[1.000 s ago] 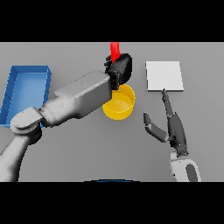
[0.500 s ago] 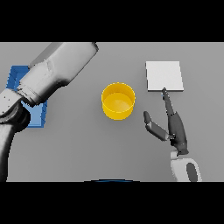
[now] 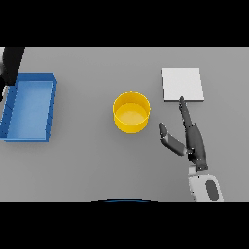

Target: Pick up the red beaker and tilt it to pour out 1 green nut into yellow bowl. Pick up the yellow bowl and place it on the metallic measuring scale.

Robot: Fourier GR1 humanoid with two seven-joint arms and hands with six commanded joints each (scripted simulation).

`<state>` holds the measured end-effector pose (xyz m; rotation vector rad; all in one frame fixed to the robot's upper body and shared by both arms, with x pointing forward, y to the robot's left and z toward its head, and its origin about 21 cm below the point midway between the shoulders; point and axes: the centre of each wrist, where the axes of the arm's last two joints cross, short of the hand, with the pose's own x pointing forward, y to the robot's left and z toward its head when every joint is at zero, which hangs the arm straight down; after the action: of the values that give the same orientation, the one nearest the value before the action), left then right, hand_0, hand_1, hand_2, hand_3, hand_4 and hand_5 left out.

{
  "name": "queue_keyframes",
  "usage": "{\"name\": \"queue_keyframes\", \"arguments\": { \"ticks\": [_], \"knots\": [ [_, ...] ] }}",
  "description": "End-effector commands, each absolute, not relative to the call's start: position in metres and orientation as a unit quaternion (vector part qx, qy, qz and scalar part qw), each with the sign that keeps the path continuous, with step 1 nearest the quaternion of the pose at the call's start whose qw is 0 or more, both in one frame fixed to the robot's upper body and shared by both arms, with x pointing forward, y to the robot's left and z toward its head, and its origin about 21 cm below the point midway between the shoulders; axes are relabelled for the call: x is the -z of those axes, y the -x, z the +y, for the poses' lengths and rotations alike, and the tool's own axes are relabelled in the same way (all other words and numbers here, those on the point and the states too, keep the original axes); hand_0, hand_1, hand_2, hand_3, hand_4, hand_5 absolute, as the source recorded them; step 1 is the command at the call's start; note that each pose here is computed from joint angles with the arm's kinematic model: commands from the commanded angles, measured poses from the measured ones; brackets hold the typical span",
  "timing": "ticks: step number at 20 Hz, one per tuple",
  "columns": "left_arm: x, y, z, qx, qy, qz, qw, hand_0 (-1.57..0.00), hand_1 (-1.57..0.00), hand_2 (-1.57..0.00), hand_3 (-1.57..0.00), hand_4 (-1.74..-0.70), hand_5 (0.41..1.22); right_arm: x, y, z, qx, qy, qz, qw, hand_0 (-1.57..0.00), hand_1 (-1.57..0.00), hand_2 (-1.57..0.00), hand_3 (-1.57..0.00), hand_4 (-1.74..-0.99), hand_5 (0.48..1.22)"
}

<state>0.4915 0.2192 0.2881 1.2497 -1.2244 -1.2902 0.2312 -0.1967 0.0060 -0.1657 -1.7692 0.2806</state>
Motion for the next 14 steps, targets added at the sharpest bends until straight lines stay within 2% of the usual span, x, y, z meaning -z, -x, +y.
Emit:
{"name": "queue_keyframes", "arguments": {
  "ticks": [1, 3, 7, 11, 14],
  "knots": [
    [-0.276, -0.491, 0.240, 0.492, -0.504, -0.508, 0.495, -1.57, -1.57, -1.57, -1.43, -1.74, 1.221, -0.006, -0.232, -0.196, -0.119, 0.068, -0.770, 0.623, 0.00, 0.00, 0.00, 0.00, -1.012, 0.659],
    [-0.264, -0.487, 0.277, 0.425, -0.511, -0.506, 0.551, -1.57, -1.57, -1.57, -1.41, -1.74, 1.221, -0.005, -0.232, -0.200, -0.129, 0.077, -0.767, 0.623, 0.00, 0.00, 0.00, 0.00, -1.034, 0.655],
    [-0.221, -0.475, 0.321, 0.300, -0.474, -0.526, 0.639, -1.57, -1.57, -1.57, -1.45, -1.74, 1.221, -0.003, -0.232, -0.195, -0.132, 0.078, -0.764, 0.627, 0.00, 0.00, 0.00, 0.00, -1.053, 0.651],
    [-0.177, -0.459, 0.342, 0.206, -0.437, -0.528, 0.699, -1.57, -1.57, -1.57, -1.47, -1.74, 1.221, -0.007, -0.227, -0.197, -0.145, 0.103, -0.765, 0.619, 0.00, 0.00, 0.00, 0.00, -1.052, 0.648],
    [-0.161, -0.446, 0.344, 0.165, -0.429, -0.528, 0.715, -1.57, -1.57, -1.57, -1.48, -1.74, 1.221, -0.008, -0.230, -0.198, -0.152, 0.101, -0.761, 0.623, 0.00, 0.00, 0.00, 0.00, -1.041, 0.650]
  ]
}}
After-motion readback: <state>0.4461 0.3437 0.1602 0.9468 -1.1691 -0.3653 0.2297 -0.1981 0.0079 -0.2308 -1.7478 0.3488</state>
